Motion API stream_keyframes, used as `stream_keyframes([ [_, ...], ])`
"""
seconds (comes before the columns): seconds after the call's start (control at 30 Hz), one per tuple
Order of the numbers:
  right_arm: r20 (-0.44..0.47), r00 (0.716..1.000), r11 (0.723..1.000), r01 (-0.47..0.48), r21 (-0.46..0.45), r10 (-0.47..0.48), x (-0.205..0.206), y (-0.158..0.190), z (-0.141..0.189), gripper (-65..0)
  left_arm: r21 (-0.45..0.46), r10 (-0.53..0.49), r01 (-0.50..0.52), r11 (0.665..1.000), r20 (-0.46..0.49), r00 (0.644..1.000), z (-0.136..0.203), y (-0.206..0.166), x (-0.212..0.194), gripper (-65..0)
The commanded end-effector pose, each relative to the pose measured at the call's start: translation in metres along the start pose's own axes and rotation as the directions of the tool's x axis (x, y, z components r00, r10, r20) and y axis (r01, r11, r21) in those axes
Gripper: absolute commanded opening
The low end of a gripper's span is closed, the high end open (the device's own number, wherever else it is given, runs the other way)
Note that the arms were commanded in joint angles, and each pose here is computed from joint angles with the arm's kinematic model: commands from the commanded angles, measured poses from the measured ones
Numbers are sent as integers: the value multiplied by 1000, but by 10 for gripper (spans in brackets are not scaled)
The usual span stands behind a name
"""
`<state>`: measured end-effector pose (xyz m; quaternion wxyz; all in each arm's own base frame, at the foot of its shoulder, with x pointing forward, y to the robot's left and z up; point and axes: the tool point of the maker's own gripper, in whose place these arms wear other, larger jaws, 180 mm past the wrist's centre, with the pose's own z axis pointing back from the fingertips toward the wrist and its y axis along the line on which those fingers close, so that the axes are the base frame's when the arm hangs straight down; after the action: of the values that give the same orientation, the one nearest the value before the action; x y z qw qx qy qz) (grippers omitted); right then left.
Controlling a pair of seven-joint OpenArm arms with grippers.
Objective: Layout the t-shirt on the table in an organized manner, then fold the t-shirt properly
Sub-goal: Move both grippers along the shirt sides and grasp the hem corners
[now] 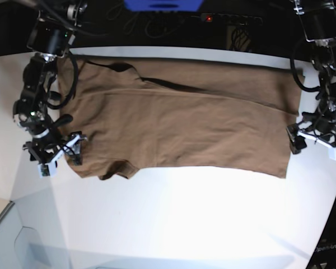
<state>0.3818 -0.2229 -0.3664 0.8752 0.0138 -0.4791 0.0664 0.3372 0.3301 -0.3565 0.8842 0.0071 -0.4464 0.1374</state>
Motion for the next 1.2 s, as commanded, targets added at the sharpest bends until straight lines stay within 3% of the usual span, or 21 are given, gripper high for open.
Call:
stream_keyframes([
  [0.0, 47, 999, 1000, -4, -17, 5, 21, -14, -3, -183, 5, -34, 34, 999, 41, 999, -2, 0, 18, 0],
  [0.2, -25, 998, 998, 56, -5, -56, 13, -33, -33, -185, 31, -153, 151, 988, 41, 987, -17, -14, 32, 0],
  [0.47, 8, 996, 996, 93, 14, -93, 20, -30, -46, -188, 17, -139, 138, 990, 15, 990, -38, -22, 37, 0],
  [0.67, -12, 999, 997, 35, 62, -34, 19, -7, -52, -189, 19, -119, 119, 993, -6, 993, -50, -21, 40, 0],
  [0.93, -20, 999, 996, 48, 78, -47, 15, 3, -55, -190, -11, -151, 150, 989, -10, 989, -71, -41, 44, 0],
  [1.03, -66, 995, 992, 81, 92, -75, -3, 9, -60, -190, -12, -158, 158, 987, -1, 987, -81, -43, 41, 0],
  [1.17, -96, 991, 990, 100, 99, -90, -15, 12, -63, -244, -6, -162, 162, 987, -44, 986, -90, -39, 25, 0],
])
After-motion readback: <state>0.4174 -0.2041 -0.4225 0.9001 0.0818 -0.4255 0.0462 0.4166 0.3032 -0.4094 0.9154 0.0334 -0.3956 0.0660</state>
